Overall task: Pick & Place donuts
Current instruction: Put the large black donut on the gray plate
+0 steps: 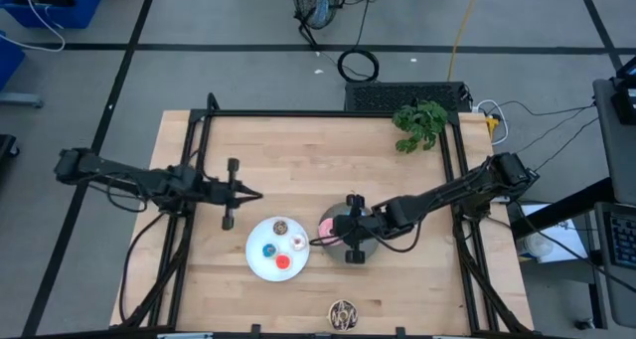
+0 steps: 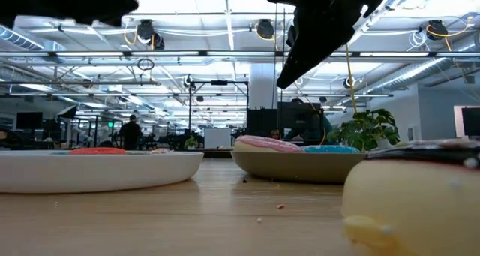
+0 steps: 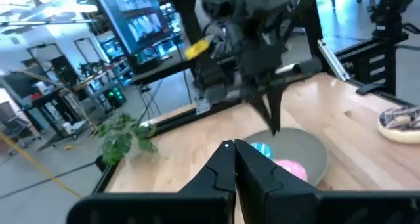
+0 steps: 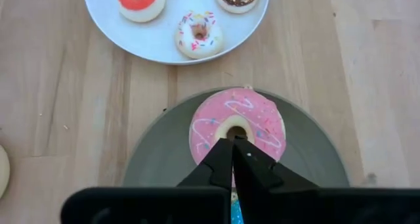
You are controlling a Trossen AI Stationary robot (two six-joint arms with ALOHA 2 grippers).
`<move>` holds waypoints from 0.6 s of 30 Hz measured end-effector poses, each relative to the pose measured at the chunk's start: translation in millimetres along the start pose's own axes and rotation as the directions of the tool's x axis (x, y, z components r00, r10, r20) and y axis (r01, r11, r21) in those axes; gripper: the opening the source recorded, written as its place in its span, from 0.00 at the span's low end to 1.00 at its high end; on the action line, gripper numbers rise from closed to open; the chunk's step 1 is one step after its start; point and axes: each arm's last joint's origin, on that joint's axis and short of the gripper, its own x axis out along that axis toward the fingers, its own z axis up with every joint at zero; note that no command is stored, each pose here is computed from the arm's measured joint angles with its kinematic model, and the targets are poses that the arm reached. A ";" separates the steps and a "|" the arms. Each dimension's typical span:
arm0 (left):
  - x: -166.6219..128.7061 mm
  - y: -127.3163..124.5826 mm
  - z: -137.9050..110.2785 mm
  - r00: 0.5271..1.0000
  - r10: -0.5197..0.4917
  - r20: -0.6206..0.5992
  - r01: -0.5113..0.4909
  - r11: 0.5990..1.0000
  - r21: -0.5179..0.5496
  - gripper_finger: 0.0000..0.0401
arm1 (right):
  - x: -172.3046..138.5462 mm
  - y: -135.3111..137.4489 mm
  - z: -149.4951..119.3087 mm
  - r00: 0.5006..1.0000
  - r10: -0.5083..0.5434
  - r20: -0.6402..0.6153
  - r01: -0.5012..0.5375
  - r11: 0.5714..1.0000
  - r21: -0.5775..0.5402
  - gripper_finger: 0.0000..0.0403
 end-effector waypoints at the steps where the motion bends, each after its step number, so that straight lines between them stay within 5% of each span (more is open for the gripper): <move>1: -5.3 -0.9 -6.7 1.000 0.008 0.002 -0.008 1.000 -0.008 0.01 | 0.0 0.2 0.0 1.000 0.001 0.001 -0.001 1.000 -0.003 0.01; 12: -30.2 -8.1 -58.5 0.989 0.146 0.018 -0.142 0.983 -0.118 0.02 | 15.5 -5.8 -29.7 0.987 0.086 0.138 -0.088 0.996 0.014 0.00; 18: -31.0 -7.7 -76.8 0.971 0.221 -0.087 -0.229 0.969 -0.094 0.03 | 2.2 -18.1 -48.1 0.974 0.085 0.211 -0.089 0.996 0.009 0.00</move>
